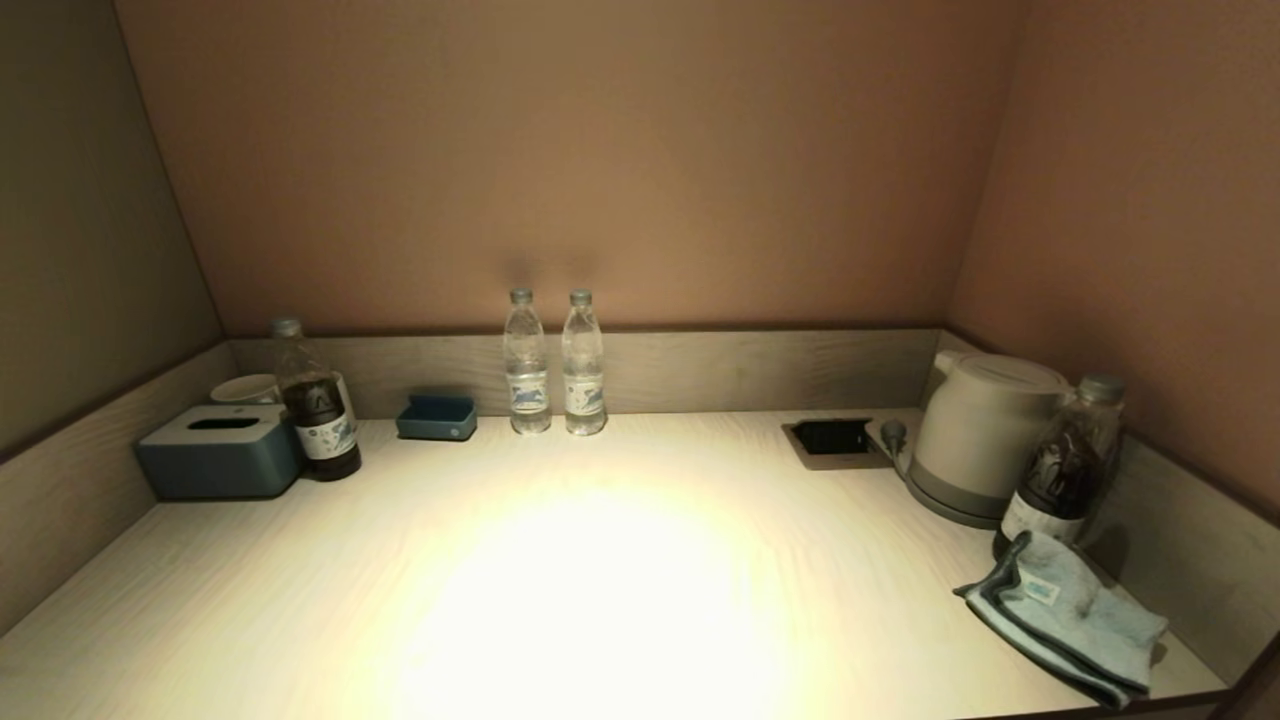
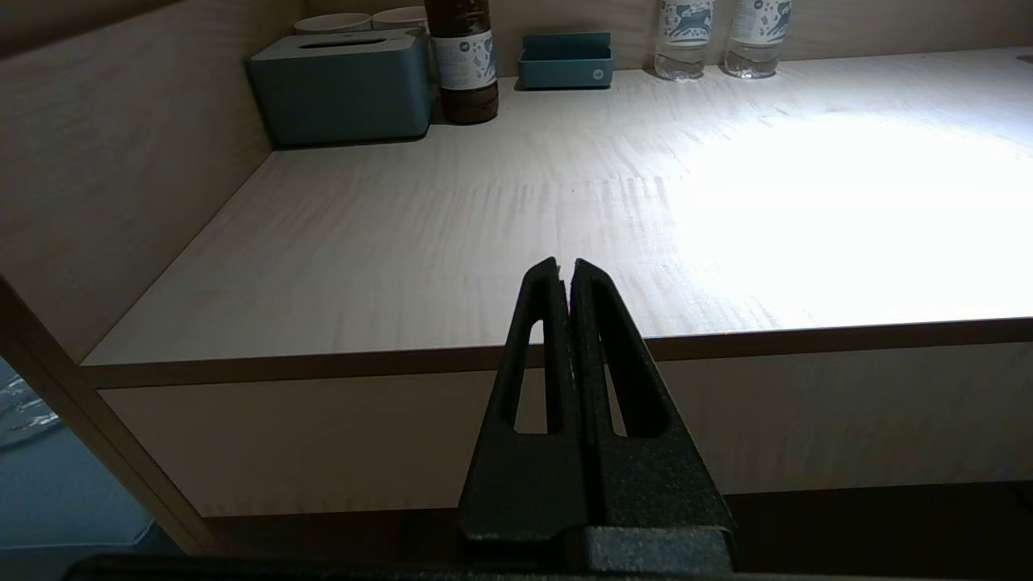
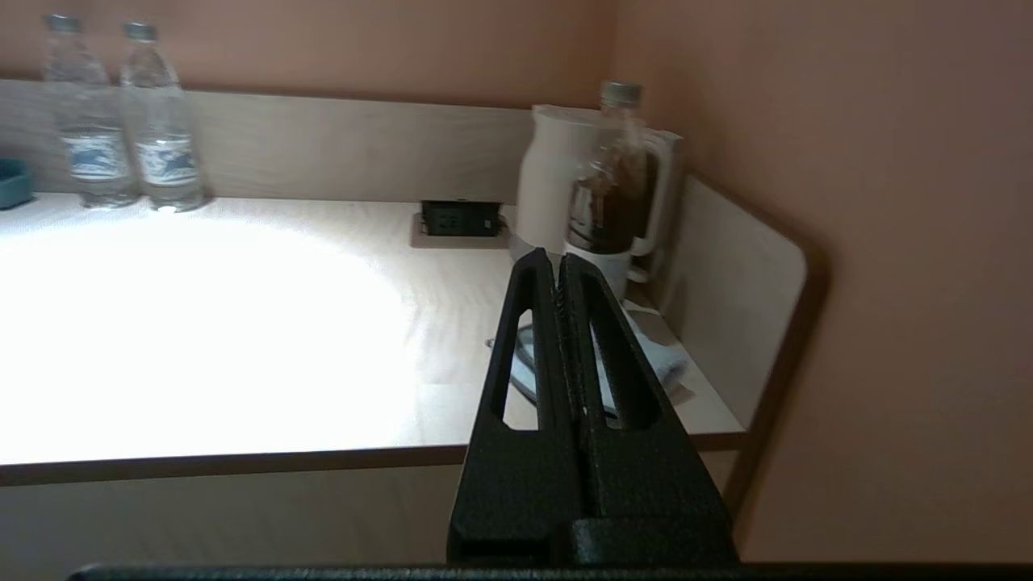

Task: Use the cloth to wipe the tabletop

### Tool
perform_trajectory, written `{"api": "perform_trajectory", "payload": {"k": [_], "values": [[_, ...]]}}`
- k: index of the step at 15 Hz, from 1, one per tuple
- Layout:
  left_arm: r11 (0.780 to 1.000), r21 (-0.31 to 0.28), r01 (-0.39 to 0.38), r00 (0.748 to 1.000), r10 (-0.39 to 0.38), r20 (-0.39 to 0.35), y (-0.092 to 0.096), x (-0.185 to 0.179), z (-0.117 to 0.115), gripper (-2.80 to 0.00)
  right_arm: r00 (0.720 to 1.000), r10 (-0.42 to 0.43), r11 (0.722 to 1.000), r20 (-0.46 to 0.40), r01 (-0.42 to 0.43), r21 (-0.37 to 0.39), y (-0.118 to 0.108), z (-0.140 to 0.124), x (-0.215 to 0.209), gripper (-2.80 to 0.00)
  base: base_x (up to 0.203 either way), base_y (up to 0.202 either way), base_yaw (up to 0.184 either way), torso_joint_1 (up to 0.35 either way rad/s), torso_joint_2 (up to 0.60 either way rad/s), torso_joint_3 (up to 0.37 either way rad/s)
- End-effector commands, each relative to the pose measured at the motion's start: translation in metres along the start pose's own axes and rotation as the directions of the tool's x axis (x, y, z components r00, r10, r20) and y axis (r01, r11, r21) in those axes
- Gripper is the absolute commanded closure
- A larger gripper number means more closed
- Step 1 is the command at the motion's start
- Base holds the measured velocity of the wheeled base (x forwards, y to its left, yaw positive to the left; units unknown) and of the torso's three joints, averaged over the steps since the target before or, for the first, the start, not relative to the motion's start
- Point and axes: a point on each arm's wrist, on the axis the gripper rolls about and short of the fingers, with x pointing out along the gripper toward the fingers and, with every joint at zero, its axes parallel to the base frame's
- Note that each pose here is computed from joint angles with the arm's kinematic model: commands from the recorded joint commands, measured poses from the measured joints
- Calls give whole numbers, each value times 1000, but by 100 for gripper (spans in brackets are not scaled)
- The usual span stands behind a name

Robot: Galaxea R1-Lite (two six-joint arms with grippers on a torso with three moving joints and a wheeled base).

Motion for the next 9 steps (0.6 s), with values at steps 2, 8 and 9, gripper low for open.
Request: {"api": "perform_trajectory", "payload": {"k": [2,8,9], "values": [[1000,0,0,1000,0,0,0,0,0,0,998,56,998,35,-56,0,4,-16,9,0,0,0,0,0,0,0],[1000,0,1,1000,-1,0,0,0,0,0,995,91,996,34,-91,-3,7,-33,15,0,0,0,0,0,0,0],[1000,0,1,1000,-1,0,0,0,0,0,994,105,994,28,-105,-3,8,-35,15,0,0,0,0,0,0,0]]}}
